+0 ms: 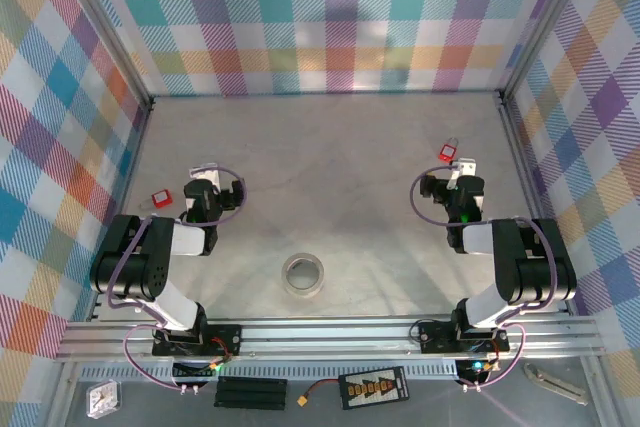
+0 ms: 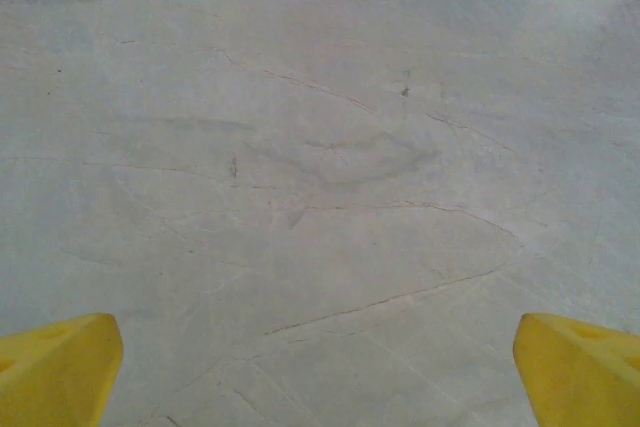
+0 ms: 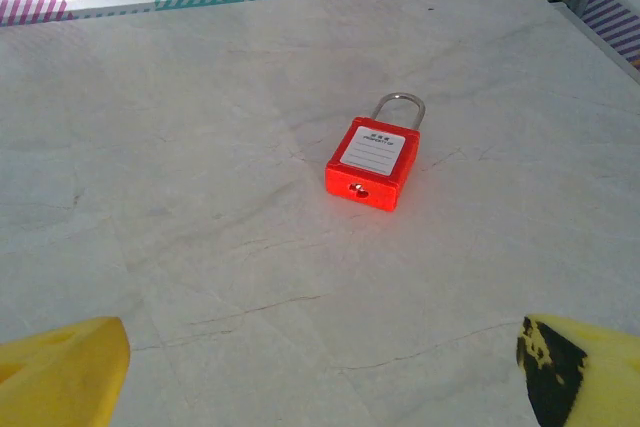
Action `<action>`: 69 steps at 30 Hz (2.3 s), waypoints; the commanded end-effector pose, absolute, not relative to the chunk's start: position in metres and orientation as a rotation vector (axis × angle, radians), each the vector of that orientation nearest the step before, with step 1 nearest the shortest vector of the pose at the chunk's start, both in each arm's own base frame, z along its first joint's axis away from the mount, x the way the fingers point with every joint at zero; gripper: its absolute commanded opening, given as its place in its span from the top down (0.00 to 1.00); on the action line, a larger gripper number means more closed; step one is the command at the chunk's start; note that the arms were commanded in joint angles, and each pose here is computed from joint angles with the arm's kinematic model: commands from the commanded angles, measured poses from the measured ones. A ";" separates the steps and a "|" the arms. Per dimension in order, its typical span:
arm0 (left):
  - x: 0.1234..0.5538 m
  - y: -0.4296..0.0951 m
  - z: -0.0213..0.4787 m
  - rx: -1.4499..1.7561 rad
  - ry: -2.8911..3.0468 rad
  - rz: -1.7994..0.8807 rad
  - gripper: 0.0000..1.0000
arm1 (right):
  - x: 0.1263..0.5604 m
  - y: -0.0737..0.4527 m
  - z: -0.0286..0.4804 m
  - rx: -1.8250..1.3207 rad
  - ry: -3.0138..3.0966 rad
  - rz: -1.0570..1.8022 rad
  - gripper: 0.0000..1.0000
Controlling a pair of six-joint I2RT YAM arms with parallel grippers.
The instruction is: Unlock with the key
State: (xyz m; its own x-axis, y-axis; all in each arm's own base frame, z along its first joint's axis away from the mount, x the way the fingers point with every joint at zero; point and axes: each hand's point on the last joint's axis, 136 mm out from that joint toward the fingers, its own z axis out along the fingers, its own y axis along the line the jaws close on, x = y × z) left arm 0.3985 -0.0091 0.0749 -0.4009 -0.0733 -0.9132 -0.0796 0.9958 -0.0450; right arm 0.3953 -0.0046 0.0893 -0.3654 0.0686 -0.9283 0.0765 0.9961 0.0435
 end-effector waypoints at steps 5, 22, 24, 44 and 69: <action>0.400 -0.009 0.082 -0.101 1.964 0.016 0.00 | 0.395 -0.002 0.093 0.113 1.933 0.001 0.01; 0.400 -0.009 0.082 -0.101 1.963 0.014 0.00 | 0.395 -0.003 0.093 0.115 1.933 -0.001 0.01; 0.401 -0.008 0.082 -0.103 1.963 0.016 0.00 | 0.395 -0.002 0.093 0.113 1.934 0.001 0.01; 0.392 -0.008 0.114 -0.115 1.945 0.062 0.00 | 0.393 -0.004 0.097 0.120 1.923 -0.007 0.01; 0.291 -0.173 0.265 0.055 2.068 -0.748 0.00 | 0.254 -0.047 0.150 0.858 2.555 -0.130 0.01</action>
State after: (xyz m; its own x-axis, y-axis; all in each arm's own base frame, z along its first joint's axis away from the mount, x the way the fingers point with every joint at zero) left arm 0.2995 -0.1594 0.2645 -0.5406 -0.2420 -0.8057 0.2890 0.8460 -0.4480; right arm 0.2879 -0.0172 0.1661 -0.7038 0.4491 -0.5504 0.4471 0.8822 0.1481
